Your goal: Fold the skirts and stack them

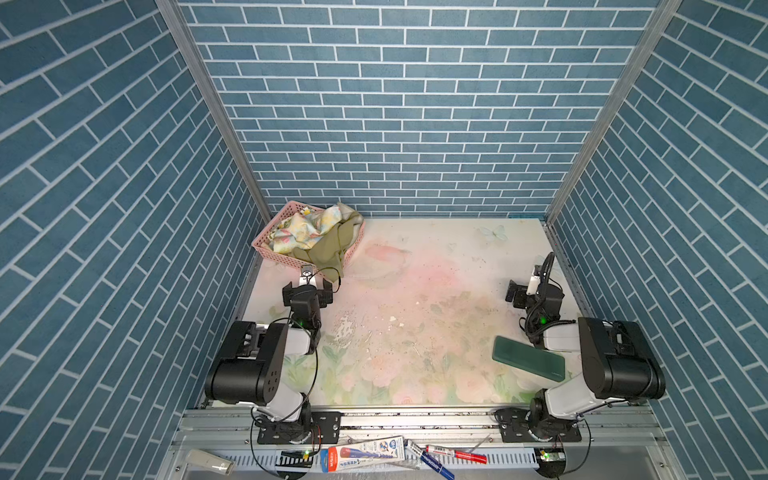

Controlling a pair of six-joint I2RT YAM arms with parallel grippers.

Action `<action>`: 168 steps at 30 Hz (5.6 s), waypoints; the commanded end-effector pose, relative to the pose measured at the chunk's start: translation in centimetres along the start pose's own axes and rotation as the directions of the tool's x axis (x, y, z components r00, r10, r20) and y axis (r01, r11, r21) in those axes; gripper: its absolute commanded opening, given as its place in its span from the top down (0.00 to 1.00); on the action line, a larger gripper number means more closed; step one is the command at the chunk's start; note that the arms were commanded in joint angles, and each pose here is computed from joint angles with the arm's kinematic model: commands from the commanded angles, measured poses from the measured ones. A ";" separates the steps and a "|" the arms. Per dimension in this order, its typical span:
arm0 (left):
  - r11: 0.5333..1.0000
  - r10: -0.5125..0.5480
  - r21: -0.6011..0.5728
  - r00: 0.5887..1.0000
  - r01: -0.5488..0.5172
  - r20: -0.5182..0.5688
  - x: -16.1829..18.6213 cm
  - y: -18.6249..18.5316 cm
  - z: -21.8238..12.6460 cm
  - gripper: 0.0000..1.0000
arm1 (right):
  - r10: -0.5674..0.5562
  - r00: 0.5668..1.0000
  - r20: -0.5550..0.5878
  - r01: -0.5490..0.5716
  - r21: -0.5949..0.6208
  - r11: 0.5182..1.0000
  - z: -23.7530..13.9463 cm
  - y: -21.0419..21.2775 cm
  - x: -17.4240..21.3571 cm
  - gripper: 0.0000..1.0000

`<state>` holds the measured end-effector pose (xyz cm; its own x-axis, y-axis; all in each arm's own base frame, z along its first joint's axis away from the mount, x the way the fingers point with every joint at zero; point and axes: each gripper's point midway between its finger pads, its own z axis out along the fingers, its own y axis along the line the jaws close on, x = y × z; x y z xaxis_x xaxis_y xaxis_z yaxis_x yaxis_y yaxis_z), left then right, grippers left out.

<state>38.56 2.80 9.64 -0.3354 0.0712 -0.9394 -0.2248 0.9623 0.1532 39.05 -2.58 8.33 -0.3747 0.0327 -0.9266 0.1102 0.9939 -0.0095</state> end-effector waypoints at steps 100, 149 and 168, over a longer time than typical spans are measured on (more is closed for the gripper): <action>0.937 0.317 0.291 0.817 -0.192 -0.481 -6.3 -17.1 14.7 0.81 | -0.059 0.994 0.097 0.077 -0.199 0.977 -9.8 9.4 -11.3 0.15; 0.965 -0.259 -0.057 0.896 0.256 -0.359 -11.2 0.0 22.6 0.65 | -0.369 0.919 0.137 0.390 -0.441 0.808 -11.5 27.4 -9.9 0.12; 0.872 -0.426 0.298 0.902 0.389 0.068 -31.7 -0.9 4.7 1.00 | -0.152 0.984 0.093 0.175 -0.334 0.926 -10.1 23.9 -12.5 0.11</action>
<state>54.85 3.75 33.71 -0.2373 -0.3269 -0.9148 -0.1796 0.9402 -0.2894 36.26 23.32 22.31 -0.2801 -0.2384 -0.9299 -0.3383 0.9310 -0.1368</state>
